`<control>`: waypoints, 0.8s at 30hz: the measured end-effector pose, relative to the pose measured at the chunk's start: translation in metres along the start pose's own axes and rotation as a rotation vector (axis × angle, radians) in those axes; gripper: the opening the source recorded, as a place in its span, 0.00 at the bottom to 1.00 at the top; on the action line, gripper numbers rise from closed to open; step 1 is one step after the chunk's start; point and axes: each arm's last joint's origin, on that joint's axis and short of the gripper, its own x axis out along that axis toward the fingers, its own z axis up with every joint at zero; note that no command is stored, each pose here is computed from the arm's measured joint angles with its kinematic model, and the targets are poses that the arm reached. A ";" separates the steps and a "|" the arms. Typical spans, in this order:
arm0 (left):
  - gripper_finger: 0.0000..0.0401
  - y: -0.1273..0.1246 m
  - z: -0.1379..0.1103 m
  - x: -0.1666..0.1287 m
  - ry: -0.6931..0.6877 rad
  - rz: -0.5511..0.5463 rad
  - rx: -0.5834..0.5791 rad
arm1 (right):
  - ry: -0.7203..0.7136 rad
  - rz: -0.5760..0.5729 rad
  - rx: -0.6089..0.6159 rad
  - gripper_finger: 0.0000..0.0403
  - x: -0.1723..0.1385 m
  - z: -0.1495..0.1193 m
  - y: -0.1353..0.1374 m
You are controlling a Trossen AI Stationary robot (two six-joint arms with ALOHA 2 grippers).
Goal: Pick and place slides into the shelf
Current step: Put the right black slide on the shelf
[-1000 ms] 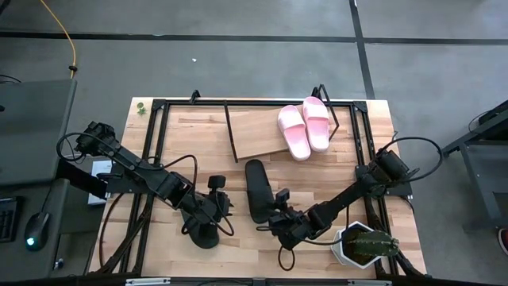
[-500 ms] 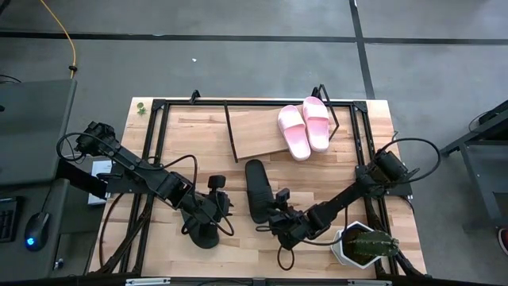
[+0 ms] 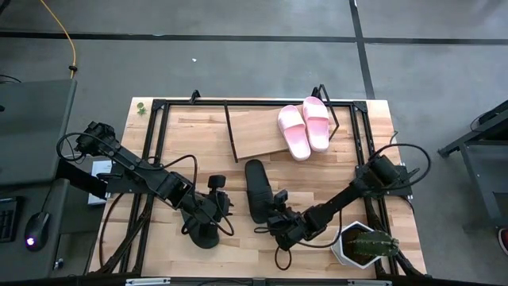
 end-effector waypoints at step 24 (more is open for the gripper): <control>0.25 0.000 0.000 0.000 0.000 0.000 0.007 | 0.029 -0.090 0.066 0.41 0.012 -0.002 -0.009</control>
